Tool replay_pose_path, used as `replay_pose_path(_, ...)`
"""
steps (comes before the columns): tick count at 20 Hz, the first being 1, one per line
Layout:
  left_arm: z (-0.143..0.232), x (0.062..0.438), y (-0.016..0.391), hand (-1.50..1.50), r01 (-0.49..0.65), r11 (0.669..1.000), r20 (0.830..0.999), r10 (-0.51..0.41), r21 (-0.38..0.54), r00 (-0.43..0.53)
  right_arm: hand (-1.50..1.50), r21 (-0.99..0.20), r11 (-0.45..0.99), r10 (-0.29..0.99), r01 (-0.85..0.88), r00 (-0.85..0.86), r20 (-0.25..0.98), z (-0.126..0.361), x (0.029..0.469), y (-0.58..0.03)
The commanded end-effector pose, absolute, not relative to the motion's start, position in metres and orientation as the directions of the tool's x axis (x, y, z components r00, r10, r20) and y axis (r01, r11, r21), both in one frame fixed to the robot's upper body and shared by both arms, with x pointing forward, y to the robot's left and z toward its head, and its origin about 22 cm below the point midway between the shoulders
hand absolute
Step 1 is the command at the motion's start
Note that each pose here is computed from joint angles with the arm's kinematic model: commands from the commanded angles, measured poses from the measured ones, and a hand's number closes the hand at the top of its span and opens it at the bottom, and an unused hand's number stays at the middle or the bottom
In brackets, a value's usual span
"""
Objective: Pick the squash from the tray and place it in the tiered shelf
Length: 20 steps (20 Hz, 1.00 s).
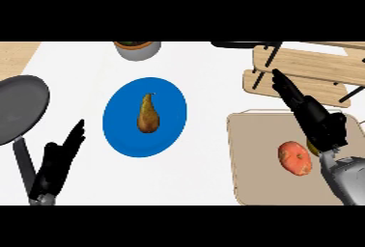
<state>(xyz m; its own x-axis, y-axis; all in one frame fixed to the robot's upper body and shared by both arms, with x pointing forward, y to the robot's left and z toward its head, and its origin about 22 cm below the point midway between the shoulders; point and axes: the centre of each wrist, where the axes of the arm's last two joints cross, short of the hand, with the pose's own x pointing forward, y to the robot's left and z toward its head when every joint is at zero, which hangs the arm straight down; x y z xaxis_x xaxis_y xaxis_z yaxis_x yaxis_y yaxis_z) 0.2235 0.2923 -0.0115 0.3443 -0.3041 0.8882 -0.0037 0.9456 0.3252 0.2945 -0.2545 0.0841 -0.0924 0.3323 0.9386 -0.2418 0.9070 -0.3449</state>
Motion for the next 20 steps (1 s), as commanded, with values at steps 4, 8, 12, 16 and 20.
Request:
replay_pose_path(4,-0.001,0.237,0.329,0.00,-0.115,0.950,0.936,-0.258,0.291,0.242,1.50,-0.224,0.944,0.156,-0.243,-0.271,0.950,0.090,0.291,-0.222)
replay_pose_path(8,0.002,0.227,0.338,0.00,-0.169,0.955,0.944,-0.195,0.245,0.267,1.50,-0.501,0.820,0.538,0.277,-0.070,0.840,0.073,0.285,-0.310)
replay_pose_path(12,-0.002,0.224,0.340,0.00,-0.133,0.967,0.951,-0.178,0.217,0.254,-1.50,-0.395,0.877,0.454,0.275,-0.199,0.869,0.021,0.231,-0.242)
replay_pose_path(16,-0.012,0.215,0.338,0.00,-0.119,0.971,0.955,-0.173,0.206,0.239,-1.50,-0.402,0.897,0.433,0.185,-0.175,0.884,0.039,0.198,-0.212)
replay_pose_path(20,-0.001,0.228,0.350,0.00,-0.140,0.967,0.954,-0.176,0.214,0.245,-1.50,-0.635,0.728,0.666,0.258,-0.047,0.744,0.051,0.180,-0.258)
